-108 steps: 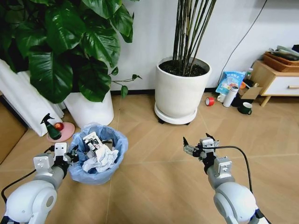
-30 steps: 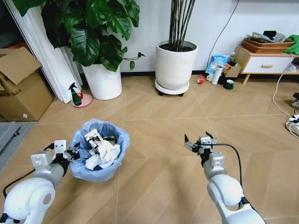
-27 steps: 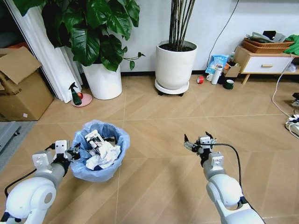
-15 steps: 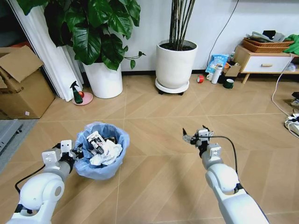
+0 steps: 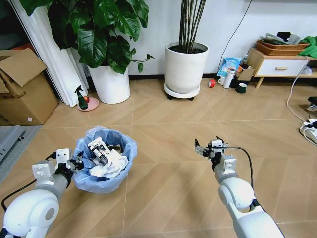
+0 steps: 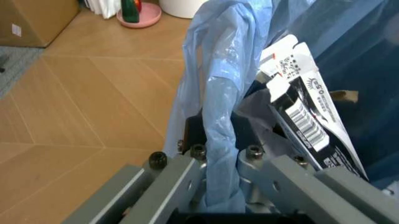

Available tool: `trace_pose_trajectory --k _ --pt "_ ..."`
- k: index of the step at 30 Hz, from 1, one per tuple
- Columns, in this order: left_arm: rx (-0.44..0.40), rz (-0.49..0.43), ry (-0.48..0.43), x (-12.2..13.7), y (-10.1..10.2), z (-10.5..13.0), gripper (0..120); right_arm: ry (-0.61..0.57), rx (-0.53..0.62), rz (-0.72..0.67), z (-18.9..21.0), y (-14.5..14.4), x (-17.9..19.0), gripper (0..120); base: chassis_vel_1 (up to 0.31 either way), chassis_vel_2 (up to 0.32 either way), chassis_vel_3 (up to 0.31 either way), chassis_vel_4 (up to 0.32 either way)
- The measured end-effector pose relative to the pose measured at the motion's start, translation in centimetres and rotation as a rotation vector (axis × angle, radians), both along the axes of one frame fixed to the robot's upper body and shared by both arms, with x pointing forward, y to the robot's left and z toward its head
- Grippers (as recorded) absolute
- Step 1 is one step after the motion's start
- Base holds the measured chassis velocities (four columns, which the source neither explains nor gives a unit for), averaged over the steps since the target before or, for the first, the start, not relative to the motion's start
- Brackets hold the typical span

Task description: Pick up the trash bin and place the garbage on the floor into it.

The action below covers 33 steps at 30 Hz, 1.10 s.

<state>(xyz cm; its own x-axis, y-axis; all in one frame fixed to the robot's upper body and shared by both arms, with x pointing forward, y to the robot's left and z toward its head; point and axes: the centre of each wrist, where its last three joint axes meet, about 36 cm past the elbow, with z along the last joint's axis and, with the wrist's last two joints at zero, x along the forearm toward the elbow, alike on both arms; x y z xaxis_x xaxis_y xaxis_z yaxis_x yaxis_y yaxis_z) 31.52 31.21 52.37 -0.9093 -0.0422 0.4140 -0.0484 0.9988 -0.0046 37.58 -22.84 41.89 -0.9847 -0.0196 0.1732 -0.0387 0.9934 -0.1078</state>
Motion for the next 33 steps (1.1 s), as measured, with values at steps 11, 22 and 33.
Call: trace_pose_trajectory --k 11,22,33 --pt "0.018 -0.015 0.004 -0.9 -0.3 0.6 0 -0.026 -0.004 0.005 1.3 0.1 -0.9 100 0.07 -0.074 -0.074 0.063" --pt "0.014 -0.007 0.017 -1.7 -0.8 0.6 0 -0.026 -0.01 0.01 1.1 -0.2 -1.2 100 0.082 -0.089 -0.078 0.083" --pt "0.036 -0.006 0.03 -3.5 -1.3 0.8 0 -0.038 -0.009 0.038 1.3 0.0 -2.3 100 0.096 -0.1 -0.104 0.1"
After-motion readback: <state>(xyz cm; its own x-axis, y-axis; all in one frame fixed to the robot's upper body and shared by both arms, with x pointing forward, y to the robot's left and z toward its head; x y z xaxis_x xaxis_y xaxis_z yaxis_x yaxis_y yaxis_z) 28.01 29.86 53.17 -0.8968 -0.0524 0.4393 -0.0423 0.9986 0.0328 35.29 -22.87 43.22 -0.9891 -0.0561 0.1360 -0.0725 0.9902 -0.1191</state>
